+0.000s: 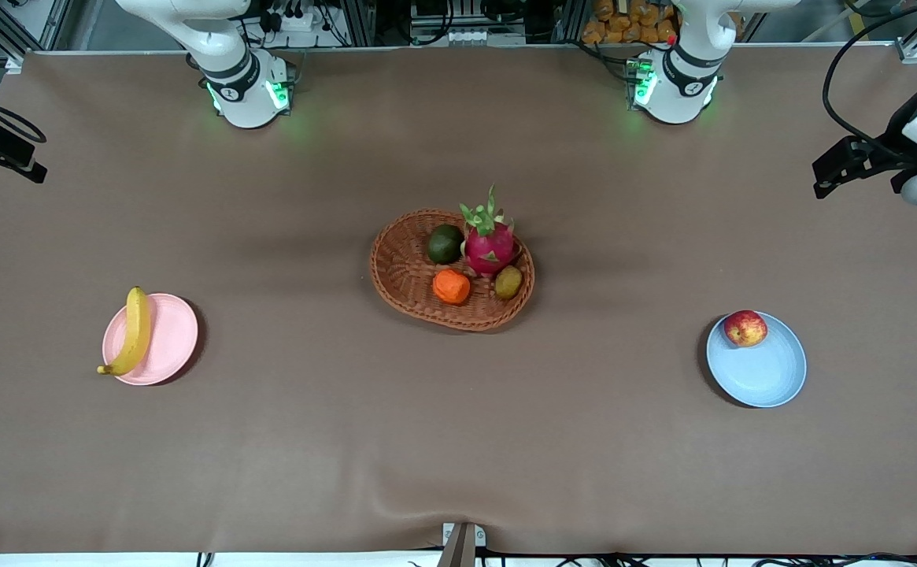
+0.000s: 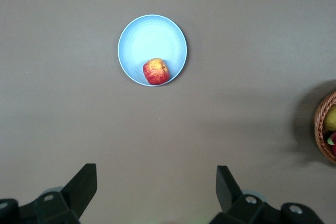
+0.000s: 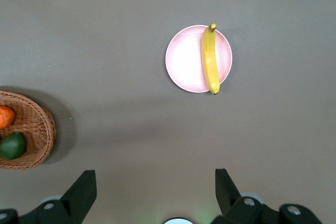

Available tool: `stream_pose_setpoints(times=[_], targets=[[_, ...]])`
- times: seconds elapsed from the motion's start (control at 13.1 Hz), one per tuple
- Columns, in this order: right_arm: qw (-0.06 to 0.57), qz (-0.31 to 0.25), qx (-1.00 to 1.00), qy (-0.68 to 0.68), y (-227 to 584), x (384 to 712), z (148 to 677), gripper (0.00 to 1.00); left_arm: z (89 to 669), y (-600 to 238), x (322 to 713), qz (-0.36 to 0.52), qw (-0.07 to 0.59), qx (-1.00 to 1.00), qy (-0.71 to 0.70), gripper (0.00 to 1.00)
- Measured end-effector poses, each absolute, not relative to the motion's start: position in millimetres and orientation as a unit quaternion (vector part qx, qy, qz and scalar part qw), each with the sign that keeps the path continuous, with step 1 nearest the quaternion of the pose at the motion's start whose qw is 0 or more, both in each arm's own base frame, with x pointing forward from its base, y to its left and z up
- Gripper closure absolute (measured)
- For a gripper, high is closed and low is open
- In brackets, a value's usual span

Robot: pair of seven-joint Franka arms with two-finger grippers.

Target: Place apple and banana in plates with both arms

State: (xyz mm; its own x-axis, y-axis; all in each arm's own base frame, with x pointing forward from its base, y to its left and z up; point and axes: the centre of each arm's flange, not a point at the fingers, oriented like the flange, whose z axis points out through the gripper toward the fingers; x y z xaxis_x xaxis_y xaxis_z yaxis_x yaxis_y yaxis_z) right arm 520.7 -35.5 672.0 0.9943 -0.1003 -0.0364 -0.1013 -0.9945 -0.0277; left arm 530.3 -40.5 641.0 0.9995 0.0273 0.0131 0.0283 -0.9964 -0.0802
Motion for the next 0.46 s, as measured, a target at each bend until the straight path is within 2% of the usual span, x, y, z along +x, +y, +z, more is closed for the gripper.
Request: stream_pose_setpoints(times=[0.46], targets=[[0.014,0.018,-0.999,0.046,-30.2,521.1,671.8,0.0,634.0,-40.1,535.5,-0.009,0.039,-0.999,-0.007,0.0]])
